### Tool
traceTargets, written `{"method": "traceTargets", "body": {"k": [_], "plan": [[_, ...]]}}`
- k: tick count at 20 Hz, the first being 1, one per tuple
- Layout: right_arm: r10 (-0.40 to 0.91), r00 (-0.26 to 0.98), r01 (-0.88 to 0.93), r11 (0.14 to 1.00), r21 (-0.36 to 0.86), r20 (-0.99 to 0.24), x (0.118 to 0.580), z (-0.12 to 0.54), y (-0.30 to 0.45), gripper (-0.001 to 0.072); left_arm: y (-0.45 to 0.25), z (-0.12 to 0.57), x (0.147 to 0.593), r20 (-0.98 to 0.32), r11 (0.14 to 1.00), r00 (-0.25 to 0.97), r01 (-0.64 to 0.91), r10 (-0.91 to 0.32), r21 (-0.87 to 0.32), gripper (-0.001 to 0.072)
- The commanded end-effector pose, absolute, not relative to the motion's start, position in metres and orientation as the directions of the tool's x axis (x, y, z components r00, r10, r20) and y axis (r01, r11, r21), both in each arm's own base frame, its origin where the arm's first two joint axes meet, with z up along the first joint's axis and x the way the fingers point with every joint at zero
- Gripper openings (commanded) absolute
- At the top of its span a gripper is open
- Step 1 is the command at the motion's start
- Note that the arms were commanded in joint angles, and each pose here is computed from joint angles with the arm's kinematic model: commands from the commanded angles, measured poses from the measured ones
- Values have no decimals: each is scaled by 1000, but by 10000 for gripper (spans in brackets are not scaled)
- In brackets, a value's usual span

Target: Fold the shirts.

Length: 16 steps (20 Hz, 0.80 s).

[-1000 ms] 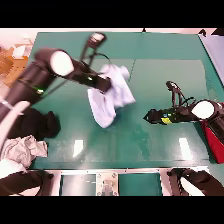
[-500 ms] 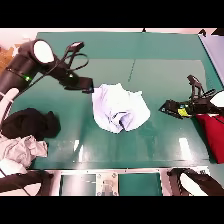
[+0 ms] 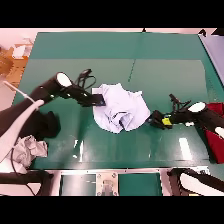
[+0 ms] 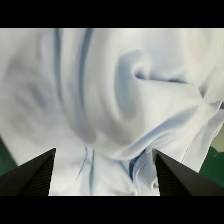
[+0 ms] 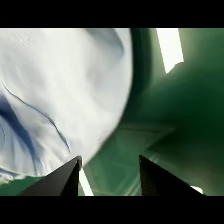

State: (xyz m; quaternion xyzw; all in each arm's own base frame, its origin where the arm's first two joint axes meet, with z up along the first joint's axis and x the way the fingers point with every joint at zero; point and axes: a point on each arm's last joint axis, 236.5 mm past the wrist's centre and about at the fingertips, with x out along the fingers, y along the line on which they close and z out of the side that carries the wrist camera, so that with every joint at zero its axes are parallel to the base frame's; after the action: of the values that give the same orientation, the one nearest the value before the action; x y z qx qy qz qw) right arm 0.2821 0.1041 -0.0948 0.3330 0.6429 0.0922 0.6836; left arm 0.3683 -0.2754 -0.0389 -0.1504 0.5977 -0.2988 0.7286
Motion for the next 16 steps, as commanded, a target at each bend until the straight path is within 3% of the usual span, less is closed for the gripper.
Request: {"method": "traceTargets", "body": {"k": [1, 3, 4, 5, 6, 7, 8, 9, 10, 13, 16], "plan": [[619, 194, 302, 701, 646, -761, 296, -109, 135, 386, -303, -64, 381, -746, 759, 156, 214, -647, -614, 709], [633, 206, 302, 684, 664, -746, 302, -115, 145, 307, -304, -65, 388, -740, 762, 185, 216, -646, -611, 422], [638, 217, 302, 676, 672, -739, 306, -116, 147, 274, -304, -63, 389, -738, 759, 186, 221, -649, -612, 328], [645, 231, 298, 666, 684, -728, 311, -116, 149, 183, -306, -60, 387, -736, 753, 173, 229, -655, -617, 215], [648, 238, 280, 668, 690, -724, 315, -115, 149, 39, -309, -55, 385, -733, 744, 156, 254, -662, -618, 134], [647, 251, 253, 674, 694, -720, 321, -112, 146, 14, -312, -50, 381, -730, 729, 131, 293, -671, -618, 137], [643, 265, 232, 680, 695, -718, 329, -107, 139, 13, -311, -42, 379, -729, 717, 104, 319, -676, -619, 246], [636, 278, 220, 688, 692, -720, 337, -100, 127, 13, -307, -33, 379, -730, 709, 82, 333, -678, -621, 509], [635, 293, 214, 686, 696, -715, 346, -91, 111, 12, -301, -20, 381, -722, 694, 57, 339, -690, -636, 620], [616, 387, 259, 641, 722, -686, 376, -52, 43, 12, -266, 11, 396, -710, 681, 35, 317, -704, -660, 618], [544, 482, 329, 614, 717, -687, 385, -41, -21, 13, -214, -4, 424, -767, 771, 123, 223, -630, -597, 618]]}}
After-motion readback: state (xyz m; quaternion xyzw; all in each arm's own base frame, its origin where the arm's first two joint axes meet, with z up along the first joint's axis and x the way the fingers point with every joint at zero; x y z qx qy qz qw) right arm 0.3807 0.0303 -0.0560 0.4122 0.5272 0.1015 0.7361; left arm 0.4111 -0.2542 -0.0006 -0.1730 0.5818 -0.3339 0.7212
